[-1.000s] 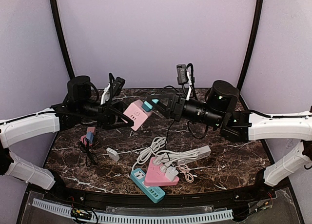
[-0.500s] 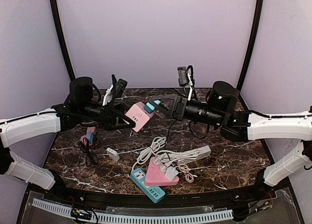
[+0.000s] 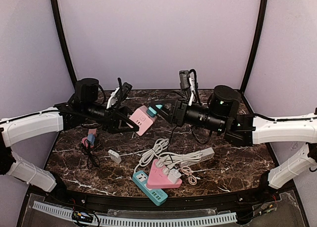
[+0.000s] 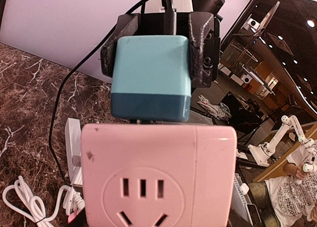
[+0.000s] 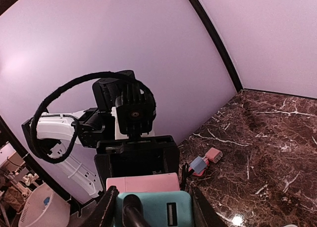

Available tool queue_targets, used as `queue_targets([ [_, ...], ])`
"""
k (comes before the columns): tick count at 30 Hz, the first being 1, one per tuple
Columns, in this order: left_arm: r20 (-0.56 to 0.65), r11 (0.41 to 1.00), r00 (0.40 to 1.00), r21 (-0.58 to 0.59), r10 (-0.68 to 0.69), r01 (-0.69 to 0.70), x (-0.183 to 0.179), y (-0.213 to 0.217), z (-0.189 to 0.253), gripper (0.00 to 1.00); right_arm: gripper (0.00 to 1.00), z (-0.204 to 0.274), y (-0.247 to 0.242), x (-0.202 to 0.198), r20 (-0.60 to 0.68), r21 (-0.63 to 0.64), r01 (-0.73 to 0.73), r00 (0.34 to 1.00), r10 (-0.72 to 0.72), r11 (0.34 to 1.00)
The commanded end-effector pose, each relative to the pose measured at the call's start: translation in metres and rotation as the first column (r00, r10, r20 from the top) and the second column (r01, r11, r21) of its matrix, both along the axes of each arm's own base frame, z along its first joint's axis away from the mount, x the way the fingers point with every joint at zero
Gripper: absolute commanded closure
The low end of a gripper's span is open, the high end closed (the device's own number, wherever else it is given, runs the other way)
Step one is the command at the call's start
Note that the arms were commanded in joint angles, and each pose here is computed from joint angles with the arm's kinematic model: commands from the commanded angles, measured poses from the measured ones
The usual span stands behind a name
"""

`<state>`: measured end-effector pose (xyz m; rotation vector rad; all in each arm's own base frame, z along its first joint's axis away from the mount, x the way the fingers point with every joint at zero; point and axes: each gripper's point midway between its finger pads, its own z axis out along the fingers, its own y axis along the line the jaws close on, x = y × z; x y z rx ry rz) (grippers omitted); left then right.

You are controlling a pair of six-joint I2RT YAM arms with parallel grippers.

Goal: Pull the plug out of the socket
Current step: Remove the plug from the socket.

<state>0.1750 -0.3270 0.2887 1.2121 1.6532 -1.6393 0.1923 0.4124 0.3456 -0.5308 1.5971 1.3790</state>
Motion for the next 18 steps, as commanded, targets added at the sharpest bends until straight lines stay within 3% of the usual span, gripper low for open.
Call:
queue_targets([
  [1,0.045,1.0,0.999,-0.008,0.005,-0.004,0.002,-0.001,0.008,0.99,1.0,0.005,-0.006,0.013,0.086,-0.07,0.149,0.986,-0.142,0.986],
  [10,0.036,1.0,0.999,0.0,0.004,-0.004,0.003,-0.002,0.005,0.99,1.0,-0.003,-0.01,0.016,0.175,-0.19,0.244,0.962,-0.212,0.951],
  [18,0.038,1.0,0.999,-0.002,0.001,-0.001,0.003,-0.002,0.005,0.99,1.0,-0.011,-0.011,0.013,0.279,-0.286,0.25,0.945,-0.169,0.925],
])
